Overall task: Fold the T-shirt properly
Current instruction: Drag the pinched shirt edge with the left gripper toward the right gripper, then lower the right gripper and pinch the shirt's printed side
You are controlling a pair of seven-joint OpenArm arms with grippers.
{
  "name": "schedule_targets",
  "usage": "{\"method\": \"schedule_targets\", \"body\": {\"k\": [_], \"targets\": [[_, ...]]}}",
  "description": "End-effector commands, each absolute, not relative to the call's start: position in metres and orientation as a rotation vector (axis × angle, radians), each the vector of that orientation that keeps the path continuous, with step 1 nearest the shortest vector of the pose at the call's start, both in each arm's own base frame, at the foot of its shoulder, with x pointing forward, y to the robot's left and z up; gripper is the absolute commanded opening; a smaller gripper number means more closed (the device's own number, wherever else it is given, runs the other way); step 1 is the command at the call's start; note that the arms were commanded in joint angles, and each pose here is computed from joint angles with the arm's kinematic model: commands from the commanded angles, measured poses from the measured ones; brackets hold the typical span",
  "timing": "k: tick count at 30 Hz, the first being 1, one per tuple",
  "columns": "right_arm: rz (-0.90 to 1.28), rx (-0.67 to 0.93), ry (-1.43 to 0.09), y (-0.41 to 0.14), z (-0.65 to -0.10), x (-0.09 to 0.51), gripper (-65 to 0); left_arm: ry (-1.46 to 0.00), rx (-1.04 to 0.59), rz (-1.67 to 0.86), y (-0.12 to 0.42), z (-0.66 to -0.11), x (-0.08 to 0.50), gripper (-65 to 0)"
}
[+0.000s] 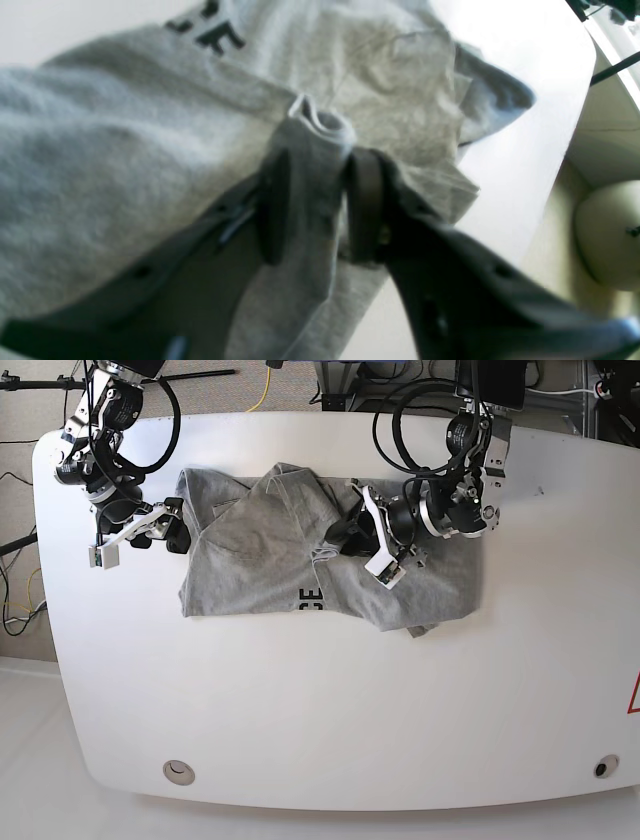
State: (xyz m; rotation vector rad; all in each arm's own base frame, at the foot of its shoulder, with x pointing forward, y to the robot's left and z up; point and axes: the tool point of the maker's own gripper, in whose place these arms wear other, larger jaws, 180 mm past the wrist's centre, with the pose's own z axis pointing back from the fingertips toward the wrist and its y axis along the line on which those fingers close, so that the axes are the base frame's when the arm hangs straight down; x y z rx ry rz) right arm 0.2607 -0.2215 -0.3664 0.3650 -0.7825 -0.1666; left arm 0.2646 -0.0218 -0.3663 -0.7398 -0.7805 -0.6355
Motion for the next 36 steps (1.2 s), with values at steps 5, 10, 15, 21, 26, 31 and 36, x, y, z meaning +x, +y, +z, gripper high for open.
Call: {"method": "schedule_targets", "body": {"k": [5,10,15,21,26,31,36], "targets": [[-0.153,0.362,-0.833,-0.225,-0.353,0.268,-19.5,-0.873,-0.778,-0.654,-0.032,-0.338,0.272,-39.4],[-0.153,0.362,-0.833,-0.225,-0.353,0.268,-19.5,-0.902,-0.775,-0.665,-0.032,-0.328,0.274,-39.4],[-0.154,0.363,-0.830,-0.225,-0.354,0.268,-19.5,-0.972,-0.753,-0.692,-0.030,-0.306,0.283,-39.4],[-0.154,0.363,-0.830,-0.225,-0.354,0.268,-19.5,-1.042,-0.683,-0.648,-0.003,-0.292,0.305,-39.4],[-0.161,0.359,-0.827,-0.226,-0.355,0.269,-19.5,-1.028,-0.598,-0.642,0.032,-0.299,0.309,-39.4],[-0.189,0.377,-0.798,-0.227,-0.367,0.267,-19.1,-0.965,-0.540,-0.667,0.056,-0.316,0.298,-39.4],[-0.216,0.443,-0.807,-0.221,-0.368,0.271,-19.1,-0.931,-0.510,-0.642,0.073,-0.327,0.290,-39.4]]}}
